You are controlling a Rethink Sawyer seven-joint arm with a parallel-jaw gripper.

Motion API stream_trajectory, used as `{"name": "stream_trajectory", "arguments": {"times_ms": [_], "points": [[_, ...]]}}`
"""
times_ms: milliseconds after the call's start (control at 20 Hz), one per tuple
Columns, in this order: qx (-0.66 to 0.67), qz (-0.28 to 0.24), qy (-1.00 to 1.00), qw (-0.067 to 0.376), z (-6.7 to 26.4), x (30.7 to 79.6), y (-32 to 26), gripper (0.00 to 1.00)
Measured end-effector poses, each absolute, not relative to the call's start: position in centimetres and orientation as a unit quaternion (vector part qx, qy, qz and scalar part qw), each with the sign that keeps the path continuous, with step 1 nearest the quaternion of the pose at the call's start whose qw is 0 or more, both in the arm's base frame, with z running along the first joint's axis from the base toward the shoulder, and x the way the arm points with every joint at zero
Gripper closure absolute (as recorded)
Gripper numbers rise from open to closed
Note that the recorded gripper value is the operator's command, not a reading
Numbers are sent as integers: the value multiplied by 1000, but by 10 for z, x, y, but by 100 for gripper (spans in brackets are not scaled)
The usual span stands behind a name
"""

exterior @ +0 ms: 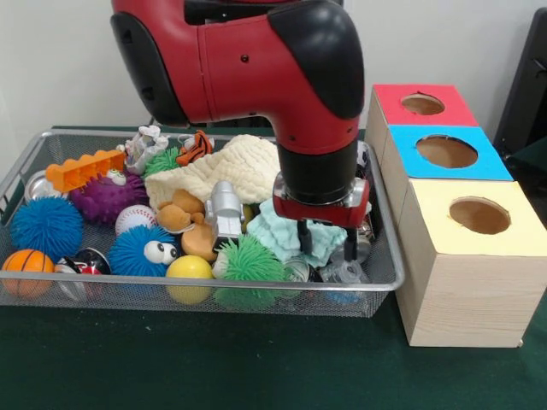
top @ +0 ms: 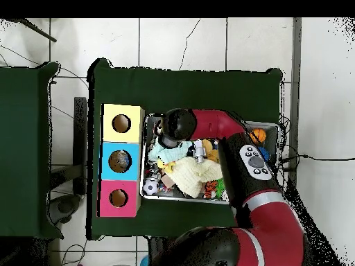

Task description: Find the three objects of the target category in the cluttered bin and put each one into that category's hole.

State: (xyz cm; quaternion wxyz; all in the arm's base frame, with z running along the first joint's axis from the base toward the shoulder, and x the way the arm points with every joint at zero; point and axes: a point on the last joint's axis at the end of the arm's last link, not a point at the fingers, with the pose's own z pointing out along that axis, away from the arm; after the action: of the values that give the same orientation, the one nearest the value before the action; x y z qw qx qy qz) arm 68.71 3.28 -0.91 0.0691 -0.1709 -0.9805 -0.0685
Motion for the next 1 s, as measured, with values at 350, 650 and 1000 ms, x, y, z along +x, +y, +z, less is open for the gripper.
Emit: {"name": "stream_trajectory", "arguments": {"times_ms": [350, 650, 1000], "points": [[-161, -66, -982, 68, -12, 673, 33, 0], [-151, -75, -984, 53, -14, 673, 44, 0], [-142, -89, -985, 47, -10, 673, 60, 0]]}}
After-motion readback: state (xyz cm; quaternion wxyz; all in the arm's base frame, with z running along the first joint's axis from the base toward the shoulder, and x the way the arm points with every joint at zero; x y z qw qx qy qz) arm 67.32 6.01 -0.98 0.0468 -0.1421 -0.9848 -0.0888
